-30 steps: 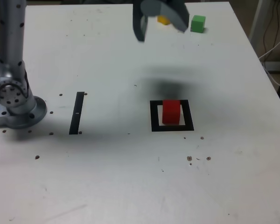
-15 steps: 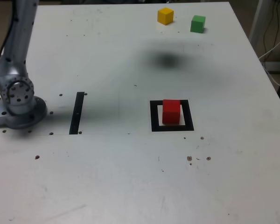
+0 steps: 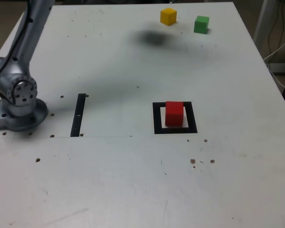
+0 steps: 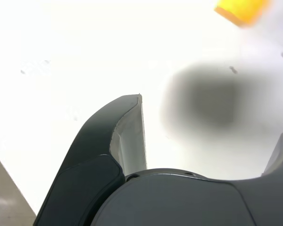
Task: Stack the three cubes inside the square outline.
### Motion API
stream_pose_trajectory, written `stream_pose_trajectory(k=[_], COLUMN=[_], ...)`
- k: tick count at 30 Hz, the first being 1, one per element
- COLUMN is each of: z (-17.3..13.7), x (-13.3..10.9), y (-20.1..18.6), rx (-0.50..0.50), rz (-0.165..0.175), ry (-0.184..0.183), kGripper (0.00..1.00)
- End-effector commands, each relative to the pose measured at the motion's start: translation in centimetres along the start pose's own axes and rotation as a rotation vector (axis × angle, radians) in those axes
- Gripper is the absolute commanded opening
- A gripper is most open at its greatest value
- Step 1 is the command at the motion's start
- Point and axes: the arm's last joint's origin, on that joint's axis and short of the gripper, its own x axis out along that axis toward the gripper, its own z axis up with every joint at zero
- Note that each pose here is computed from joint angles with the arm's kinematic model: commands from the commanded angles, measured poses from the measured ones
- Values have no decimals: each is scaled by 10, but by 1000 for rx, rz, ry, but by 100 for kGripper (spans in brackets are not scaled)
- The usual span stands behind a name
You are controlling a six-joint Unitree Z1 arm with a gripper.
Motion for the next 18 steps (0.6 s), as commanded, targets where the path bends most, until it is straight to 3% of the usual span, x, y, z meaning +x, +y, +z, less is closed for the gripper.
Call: stream_pose_trajectory(k=[1, 6, 18], z=[6, 16, 38], x=[3, 15, 48], y=[5, 17, 37], rx=[20, 41, 73], rz=[19, 42, 42], ry=[8, -1, -24], kGripper=[100, 100, 98])
